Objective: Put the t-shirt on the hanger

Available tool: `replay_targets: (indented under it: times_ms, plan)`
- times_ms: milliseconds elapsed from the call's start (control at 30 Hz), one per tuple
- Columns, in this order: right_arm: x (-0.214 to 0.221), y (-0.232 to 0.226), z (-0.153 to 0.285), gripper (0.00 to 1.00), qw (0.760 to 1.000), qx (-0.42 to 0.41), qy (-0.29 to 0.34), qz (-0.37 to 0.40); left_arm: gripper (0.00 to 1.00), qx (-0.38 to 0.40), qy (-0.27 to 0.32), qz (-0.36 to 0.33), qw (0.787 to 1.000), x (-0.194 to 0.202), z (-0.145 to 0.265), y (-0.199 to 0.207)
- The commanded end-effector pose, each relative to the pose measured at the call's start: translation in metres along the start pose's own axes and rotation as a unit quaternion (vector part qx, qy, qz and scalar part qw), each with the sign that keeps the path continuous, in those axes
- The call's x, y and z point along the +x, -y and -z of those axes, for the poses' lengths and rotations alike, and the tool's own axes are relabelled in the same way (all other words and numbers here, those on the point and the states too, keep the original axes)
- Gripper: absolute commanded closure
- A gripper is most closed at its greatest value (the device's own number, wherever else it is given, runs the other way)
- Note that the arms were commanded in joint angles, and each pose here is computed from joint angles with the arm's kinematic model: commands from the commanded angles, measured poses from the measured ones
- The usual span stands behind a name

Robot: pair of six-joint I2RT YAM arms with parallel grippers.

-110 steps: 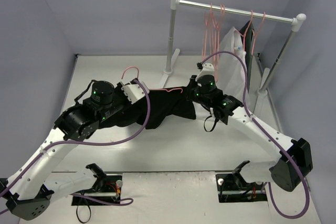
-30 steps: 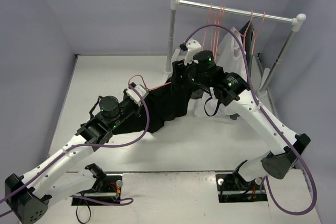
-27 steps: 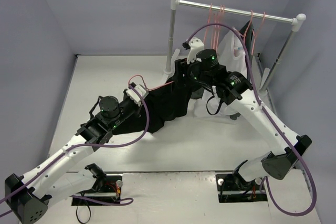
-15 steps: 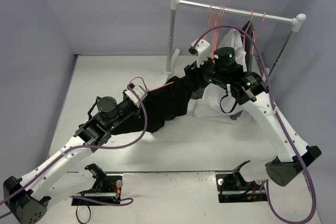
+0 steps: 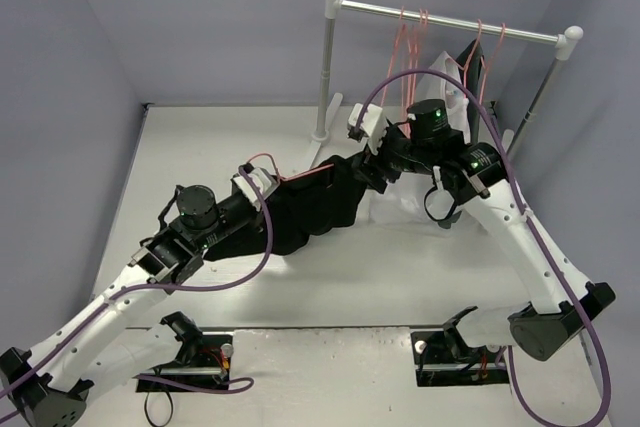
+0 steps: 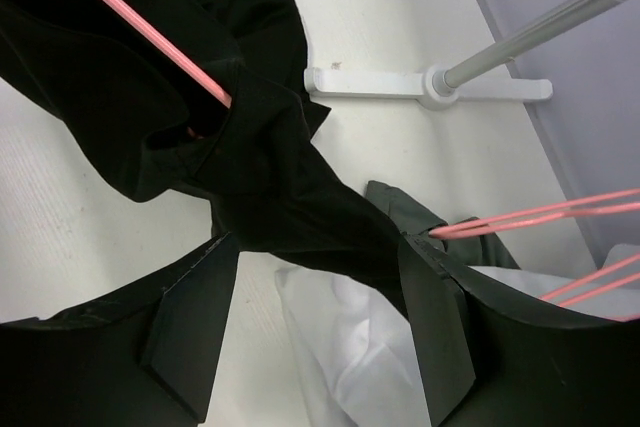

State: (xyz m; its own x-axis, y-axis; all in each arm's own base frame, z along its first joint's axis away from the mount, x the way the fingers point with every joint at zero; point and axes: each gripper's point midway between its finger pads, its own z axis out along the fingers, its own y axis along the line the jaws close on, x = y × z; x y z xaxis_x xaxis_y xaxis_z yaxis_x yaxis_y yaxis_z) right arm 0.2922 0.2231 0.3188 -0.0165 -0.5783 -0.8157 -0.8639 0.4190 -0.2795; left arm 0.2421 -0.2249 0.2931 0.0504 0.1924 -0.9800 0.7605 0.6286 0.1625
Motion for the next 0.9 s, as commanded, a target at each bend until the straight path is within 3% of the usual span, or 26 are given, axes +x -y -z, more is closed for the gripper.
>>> replay_targets:
  times_ms: [0,633,733,867]
  plan:
    - [-0.023,-0.002,-0.002,0.38,0.998,-0.018,0.034,0.044,1.00,0.000,0.082,-0.016,0.996,-0.064,0.014,-0.005]
    - [-0.007,-0.033,-0.028,0.36,0.996,-0.053,0.000,0.070,1.00,0.074,0.054,-0.029,0.995,-0.069,0.025,0.019]
    - [-0.004,-0.035,-0.028,0.41,0.996,-0.057,-0.001,0.068,1.00,0.078,0.051,-0.031,0.995,-0.067,0.026,0.020]
    - [-0.001,-0.039,-0.024,0.64,0.996,-0.060,-0.001,0.066,1.00,0.078,0.034,-0.041,0.996,-0.063,0.025,0.019]
